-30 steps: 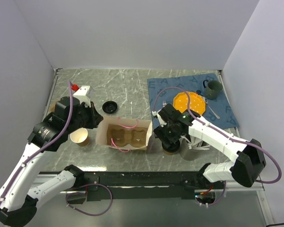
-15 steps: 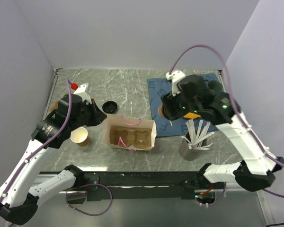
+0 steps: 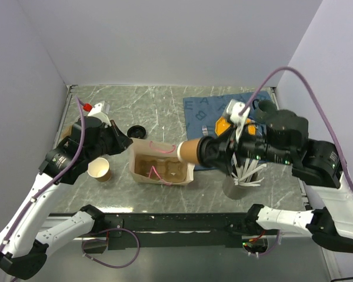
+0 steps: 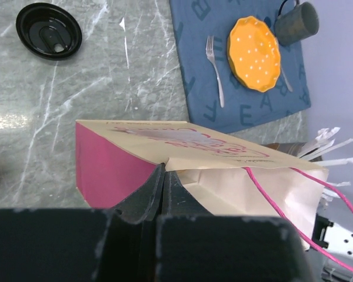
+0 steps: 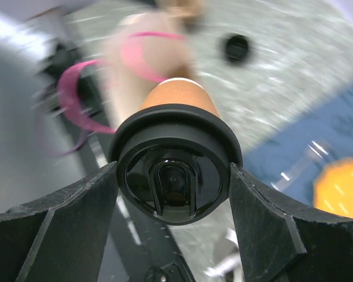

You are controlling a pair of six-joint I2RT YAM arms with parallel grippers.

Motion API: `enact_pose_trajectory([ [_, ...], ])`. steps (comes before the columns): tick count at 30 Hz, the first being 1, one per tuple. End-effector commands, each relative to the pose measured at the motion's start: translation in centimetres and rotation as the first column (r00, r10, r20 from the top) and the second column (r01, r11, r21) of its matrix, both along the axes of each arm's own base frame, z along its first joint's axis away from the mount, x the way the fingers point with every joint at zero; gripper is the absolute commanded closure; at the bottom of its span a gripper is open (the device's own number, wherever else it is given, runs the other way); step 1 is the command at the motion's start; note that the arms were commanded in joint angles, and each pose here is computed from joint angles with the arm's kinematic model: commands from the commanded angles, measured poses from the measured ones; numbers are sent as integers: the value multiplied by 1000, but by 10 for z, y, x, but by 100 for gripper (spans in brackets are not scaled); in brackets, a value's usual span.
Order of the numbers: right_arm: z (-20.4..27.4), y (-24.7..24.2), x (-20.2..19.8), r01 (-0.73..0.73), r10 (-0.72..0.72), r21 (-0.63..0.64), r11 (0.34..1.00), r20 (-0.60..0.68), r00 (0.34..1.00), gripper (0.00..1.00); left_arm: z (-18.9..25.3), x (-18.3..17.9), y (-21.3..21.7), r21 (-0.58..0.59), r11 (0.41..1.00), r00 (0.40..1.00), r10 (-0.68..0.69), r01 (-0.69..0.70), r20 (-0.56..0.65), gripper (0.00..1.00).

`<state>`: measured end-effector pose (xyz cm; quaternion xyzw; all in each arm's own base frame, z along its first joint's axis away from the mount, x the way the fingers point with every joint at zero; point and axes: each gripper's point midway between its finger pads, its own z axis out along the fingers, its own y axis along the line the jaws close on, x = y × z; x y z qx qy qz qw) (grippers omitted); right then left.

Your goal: Pack the takeout coffee

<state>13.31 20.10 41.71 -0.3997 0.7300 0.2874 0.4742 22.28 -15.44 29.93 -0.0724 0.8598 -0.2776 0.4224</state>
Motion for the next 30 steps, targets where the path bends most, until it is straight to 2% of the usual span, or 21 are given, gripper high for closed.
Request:
enact_pose_trajectory([
  [1, 6, 26, -36, -228, 226, 73, 971, 39, 973, 50, 19, 10, -9, -86, 996, 999, 22, -18, 47, 99],
  [5, -8, 40, -36, -235, 235, 18, 972, 27, 972, 52, 20, 9, -12, -90, 996, 998, -10, 16, 67, 99],
  [6, -13, 40, -24, -181, 182, -18, 983, 56, 982, 52, 23, 7, -12, -82, 996, 996, -26, 33, 89, 99],
  [11, -33, 74, -3, -155, 184, -168, 974, 173, 968, 52, 23, 3, -17, -84, 992, 986, -80, 93, 146, 99],
  [14, -57, 85, 9, -87, 161, -280, 956, 255, 953, 52, 30, -2, -26, -97, 981, 967, -147, 170, 205, 99],
  [23, -82, 104, 30, 35, 152, -423, 905, 401, 903, 52, 50, -19, -33, -66, 949, 883, -260, 309, 392, 99],
  [24, -99, 104, 31, 43, 162, -451, 892, 406, 899, 52, 50, -22, -33, -60, 944, 867, -272, 326, 417, 99],
  [26, -98, 111, 31, 33, 164, -407, 913, 440, 883, 52, 51, -28, -36, -48, 928, 836, -309, 369, 453, 99],
  [27, -111, 111, 30, 23, 182, -425, 905, 435, 882, 52, 46, -30, -36, -22, 925, 822, -326, 380, 468, 99],
  [28, -113, 111, 29, 16, 193, -429, 903, 440, 877, 52, 47, -29, -36, -18, 926, 816, -323, 377, 479, 99],
  [30, -119, 109, 29, 19, 200, -439, 898, 448, 871, 52, 43, -17, -30, -20, 949, 848, -271, 315, 456, 99],
])
